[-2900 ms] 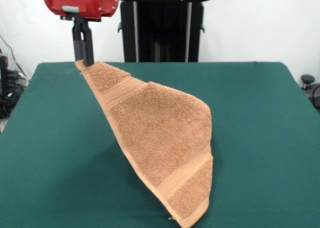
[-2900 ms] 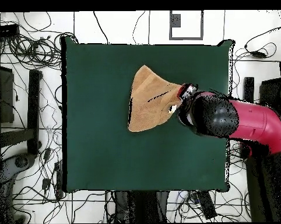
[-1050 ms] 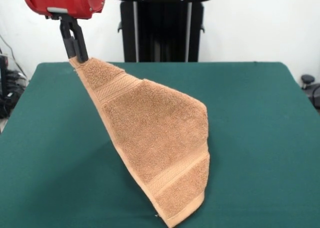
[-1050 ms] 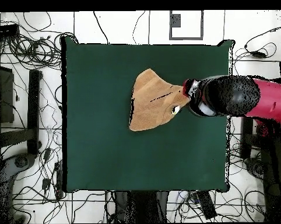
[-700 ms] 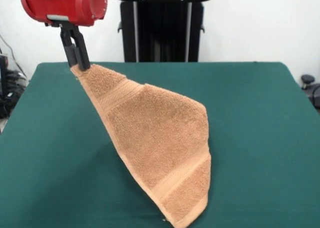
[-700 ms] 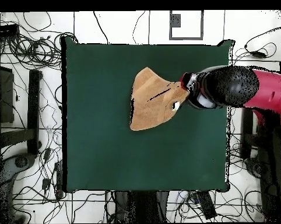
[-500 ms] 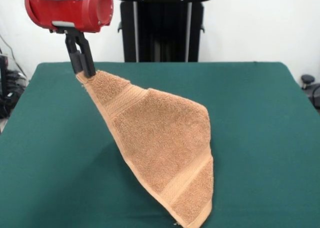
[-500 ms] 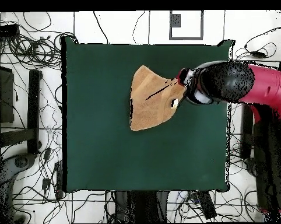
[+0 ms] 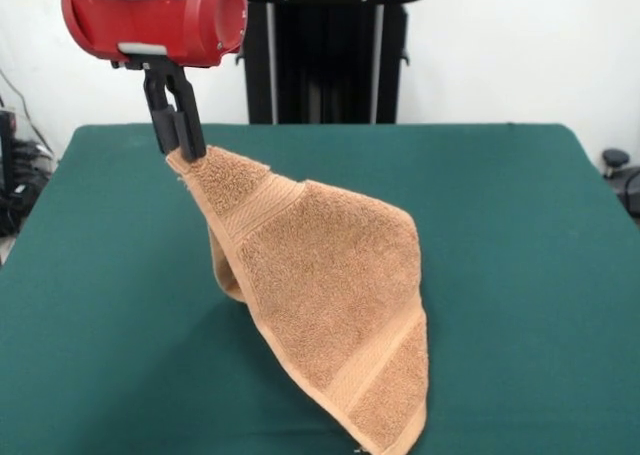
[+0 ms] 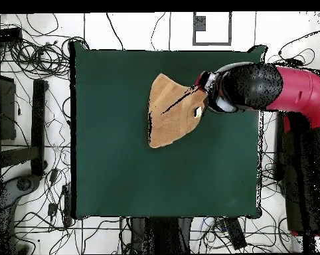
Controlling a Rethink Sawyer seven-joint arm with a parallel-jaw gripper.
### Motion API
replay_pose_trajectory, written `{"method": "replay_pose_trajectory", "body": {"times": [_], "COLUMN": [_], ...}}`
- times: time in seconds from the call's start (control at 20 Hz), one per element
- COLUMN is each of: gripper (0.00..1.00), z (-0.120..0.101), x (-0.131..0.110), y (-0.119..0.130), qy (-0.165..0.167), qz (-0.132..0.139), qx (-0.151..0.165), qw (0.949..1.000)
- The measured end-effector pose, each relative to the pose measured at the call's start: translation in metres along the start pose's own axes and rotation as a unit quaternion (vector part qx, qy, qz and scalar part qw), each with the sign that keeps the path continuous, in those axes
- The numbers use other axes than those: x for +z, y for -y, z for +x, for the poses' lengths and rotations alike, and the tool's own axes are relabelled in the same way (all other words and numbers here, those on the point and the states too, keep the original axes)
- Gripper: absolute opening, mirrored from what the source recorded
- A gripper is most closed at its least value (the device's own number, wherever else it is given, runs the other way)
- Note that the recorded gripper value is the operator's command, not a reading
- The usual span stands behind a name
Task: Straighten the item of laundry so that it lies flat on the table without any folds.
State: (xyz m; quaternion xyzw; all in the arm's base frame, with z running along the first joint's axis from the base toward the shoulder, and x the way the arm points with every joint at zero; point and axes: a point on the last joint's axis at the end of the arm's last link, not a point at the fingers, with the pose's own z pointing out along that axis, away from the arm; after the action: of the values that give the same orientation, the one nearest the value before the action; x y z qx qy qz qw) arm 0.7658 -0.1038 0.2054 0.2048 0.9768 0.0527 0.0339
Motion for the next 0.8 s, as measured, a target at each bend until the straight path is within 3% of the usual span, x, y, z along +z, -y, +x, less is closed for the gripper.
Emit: {"method": "replay_pose_trajectory", "body": {"times": [0.8], "gripper": [0.00], "z": [-0.025], "x": [0.006], "y": [0.003], "qy": [-0.038], "qz": [0.009], "qx": [0.018], "qw": [0.9991]}}
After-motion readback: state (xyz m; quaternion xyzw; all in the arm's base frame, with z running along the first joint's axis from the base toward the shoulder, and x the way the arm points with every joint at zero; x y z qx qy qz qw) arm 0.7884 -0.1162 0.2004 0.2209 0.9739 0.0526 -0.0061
